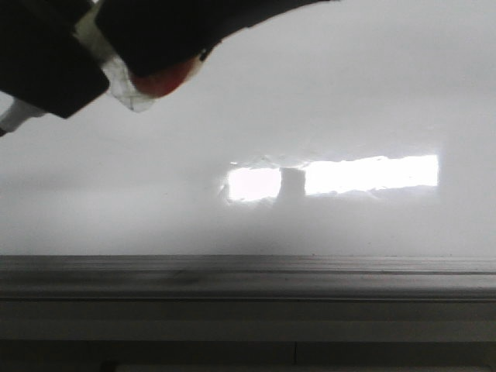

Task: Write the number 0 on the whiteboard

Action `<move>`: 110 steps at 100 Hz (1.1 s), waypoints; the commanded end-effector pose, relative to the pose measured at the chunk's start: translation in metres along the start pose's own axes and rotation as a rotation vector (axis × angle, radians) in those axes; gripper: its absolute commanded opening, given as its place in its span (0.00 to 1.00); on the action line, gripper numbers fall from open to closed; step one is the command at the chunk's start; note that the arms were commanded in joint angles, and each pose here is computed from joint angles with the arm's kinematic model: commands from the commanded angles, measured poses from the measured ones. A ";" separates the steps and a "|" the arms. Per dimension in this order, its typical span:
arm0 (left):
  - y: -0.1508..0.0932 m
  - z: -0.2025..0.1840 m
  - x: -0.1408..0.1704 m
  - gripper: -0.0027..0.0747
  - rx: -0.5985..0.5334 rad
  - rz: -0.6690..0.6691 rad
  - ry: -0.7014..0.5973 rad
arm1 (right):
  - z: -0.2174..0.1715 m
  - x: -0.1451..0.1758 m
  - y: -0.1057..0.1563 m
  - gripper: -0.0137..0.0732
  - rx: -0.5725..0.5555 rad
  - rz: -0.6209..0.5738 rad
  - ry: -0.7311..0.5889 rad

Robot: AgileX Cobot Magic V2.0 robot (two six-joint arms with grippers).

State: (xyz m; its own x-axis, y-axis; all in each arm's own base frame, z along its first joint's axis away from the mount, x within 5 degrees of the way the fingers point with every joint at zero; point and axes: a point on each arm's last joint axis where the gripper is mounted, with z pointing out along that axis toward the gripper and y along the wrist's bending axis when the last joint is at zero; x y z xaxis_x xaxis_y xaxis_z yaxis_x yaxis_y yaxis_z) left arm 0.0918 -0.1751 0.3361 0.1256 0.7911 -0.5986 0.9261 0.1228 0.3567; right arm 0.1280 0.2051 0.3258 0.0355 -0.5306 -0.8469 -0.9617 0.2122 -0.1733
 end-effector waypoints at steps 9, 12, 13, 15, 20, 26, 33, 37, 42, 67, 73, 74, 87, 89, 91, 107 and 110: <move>0.003 -0.037 -0.010 0.39 -0.054 -0.052 -0.185 | -0.009 -0.013 -0.003 0.08 0.033 0.037 -0.070; 0.003 -0.042 -0.009 0.39 -0.058 -0.056 -0.202 | -0.010 -0.014 -0.003 0.08 0.033 0.036 -0.072; 0.003 -0.045 -0.009 0.39 -0.061 -0.057 -0.210 | -0.010 -0.014 -0.003 0.08 0.034 0.036 -0.073; 0.002 -0.049 -0.008 0.39 -0.063 -0.061 -0.223 | -0.011 -0.014 -0.003 0.08 0.035 0.035 -0.075; 0.001 -0.058 -0.006 0.39 -0.067 -0.073 -0.256 | -0.012 -0.015 -0.003 0.08 0.036 0.034 -0.079; -0.001 -0.069 -0.003 0.39 -0.073 -0.083 -0.292 | -0.014 -0.015 -0.002 0.08 0.035 0.034 -0.084; -0.002 -0.083 0.001 0.39 -0.085 -0.114 -0.339 | -0.016 -0.013 -0.001 0.08 0.032 0.053 -0.082; -0.003 -0.091 0.004 0.38 -0.098 -0.138 -0.364 | -0.019 -0.010 -0.001 0.08 0.037 0.073 -0.078; -0.003 -0.099 0.008 0.38 -0.116 -0.189 -0.402 | -0.022 -0.005 0.000 0.09 0.042 0.090 -0.069; -0.010 -0.111 0.048 0.19 -0.240 -0.453 -0.582 | -0.062 0.030 0.002 0.10 0.195 0.193 -0.118; -0.014 -0.108 0.058 0.13 -0.250 -0.514 -0.620 | -0.075 0.035 0.004 0.10 0.243 0.213 -0.155; -0.014 -0.108 0.059 0.12 -0.256 -0.515 -0.623 | -0.078 0.037 0.005 0.10 0.253 0.215 -0.164; -0.022 -0.095 0.079 0.01 -0.275 -0.606 -0.672 | -0.100 0.046 0.011 0.10 0.339 0.228 -0.227; -0.023 -0.092 0.082 0.01 -0.279 -0.614 -0.673 | -0.103 0.047 0.011 0.10 0.353 0.229 -0.236; -0.023 -0.090 0.084 0.01 -0.287 -0.614 -0.674 | -0.106 0.048 0.012 0.10 0.366 0.234 -0.242; -0.022 -0.085 0.094 0.01 -0.343 -0.680 -0.686 | -0.113 0.053 0.005 0.10 0.456 0.257 -0.243; -0.021 -0.086 0.095 0.01 -0.354 -0.687 -0.693 | -0.114 0.054 0.003 0.10 0.476 0.263 -0.244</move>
State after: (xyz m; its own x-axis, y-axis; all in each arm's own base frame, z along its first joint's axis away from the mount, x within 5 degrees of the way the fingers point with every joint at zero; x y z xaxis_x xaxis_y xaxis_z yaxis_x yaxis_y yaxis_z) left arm 0.0536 -0.0510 0.3182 -0.1707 0.0733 -0.9826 0.7236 0.6862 -0.0745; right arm 0.0890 0.0891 0.3237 -0.1036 -0.2849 -0.9529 -0.7851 0.6117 -0.0975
